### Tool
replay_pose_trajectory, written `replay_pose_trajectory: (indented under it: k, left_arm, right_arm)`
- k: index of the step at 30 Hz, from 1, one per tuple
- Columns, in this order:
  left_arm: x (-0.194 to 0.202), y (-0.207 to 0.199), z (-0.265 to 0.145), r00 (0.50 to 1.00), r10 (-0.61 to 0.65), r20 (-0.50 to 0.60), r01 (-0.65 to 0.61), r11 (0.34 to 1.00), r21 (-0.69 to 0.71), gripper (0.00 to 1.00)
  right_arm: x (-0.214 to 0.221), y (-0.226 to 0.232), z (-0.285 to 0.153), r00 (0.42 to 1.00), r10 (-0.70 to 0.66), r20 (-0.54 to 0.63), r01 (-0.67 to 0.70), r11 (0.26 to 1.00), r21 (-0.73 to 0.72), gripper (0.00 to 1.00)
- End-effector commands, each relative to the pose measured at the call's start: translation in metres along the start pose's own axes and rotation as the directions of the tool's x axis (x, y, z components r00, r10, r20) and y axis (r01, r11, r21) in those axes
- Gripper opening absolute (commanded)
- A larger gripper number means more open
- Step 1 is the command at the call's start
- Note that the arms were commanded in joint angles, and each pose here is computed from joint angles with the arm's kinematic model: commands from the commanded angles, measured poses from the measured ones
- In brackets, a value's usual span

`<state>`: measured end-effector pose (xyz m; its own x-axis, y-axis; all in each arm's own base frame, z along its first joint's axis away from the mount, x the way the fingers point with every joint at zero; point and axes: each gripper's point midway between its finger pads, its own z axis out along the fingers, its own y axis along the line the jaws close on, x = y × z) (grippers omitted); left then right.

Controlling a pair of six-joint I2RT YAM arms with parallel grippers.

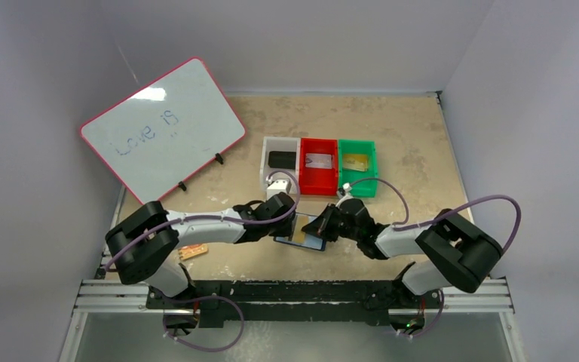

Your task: Take the credit cards out of the card holder

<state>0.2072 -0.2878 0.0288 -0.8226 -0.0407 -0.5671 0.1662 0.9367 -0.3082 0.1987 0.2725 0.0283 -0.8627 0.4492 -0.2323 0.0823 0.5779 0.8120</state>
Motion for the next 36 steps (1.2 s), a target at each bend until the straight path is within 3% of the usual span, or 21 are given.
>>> replay_pose_trajectory:
  k: [1, 12, 15, 24, 30, 36]
  left_arm:
    - [0.014, 0.026, 0.008, 0.998, 0.049, -0.046, -0.054, 0.99, -0.129, 0.29]
    - [0.018, 0.039, 0.011, 0.995, 0.089, -0.045, -0.097, 0.972, -0.216, 0.26]
    - [0.018, 0.044, 0.011, 0.994, 0.095, -0.044, -0.103, 0.965, -0.242, 0.25]
    - [0.017, 0.037, 0.012, 0.994, 0.099, -0.044, -0.107, 0.971, -0.216, 0.24]
    - [0.017, 0.035, 0.011, 0.994, 0.097, -0.041, -0.104, 0.972, -0.21, 0.23]
    - [0.014, 0.026, 0.009, 0.995, 0.096, -0.033, -0.1, 0.98, -0.172, 0.23]
  right_arm:
    - [-0.004, -0.006, -0.004, 0.999, -0.039, 0.013, 0.039, 0.999, 0.038, 0.03]
    - [-0.011, 0.0, -0.01, 0.999, -0.032, 0.031, 0.032, 0.999, 0.012, 0.05]
    - [-0.01, -0.001, -0.012, 0.999, -0.031, 0.029, 0.031, 0.999, 0.008, 0.1]
    - [-0.009, -0.002, -0.015, 0.999, -0.022, 0.027, 0.022, 1.0, -0.012, 0.12]
    - [-0.009, -0.003, -0.016, 1.0, -0.014, 0.023, 0.015, 1.0, -0.02, 0.25]
    - [-0.011, 0.0, -0.014, 1.0, -0.012, 0.027, 0.013, 0.999, -0.043, 0.16]
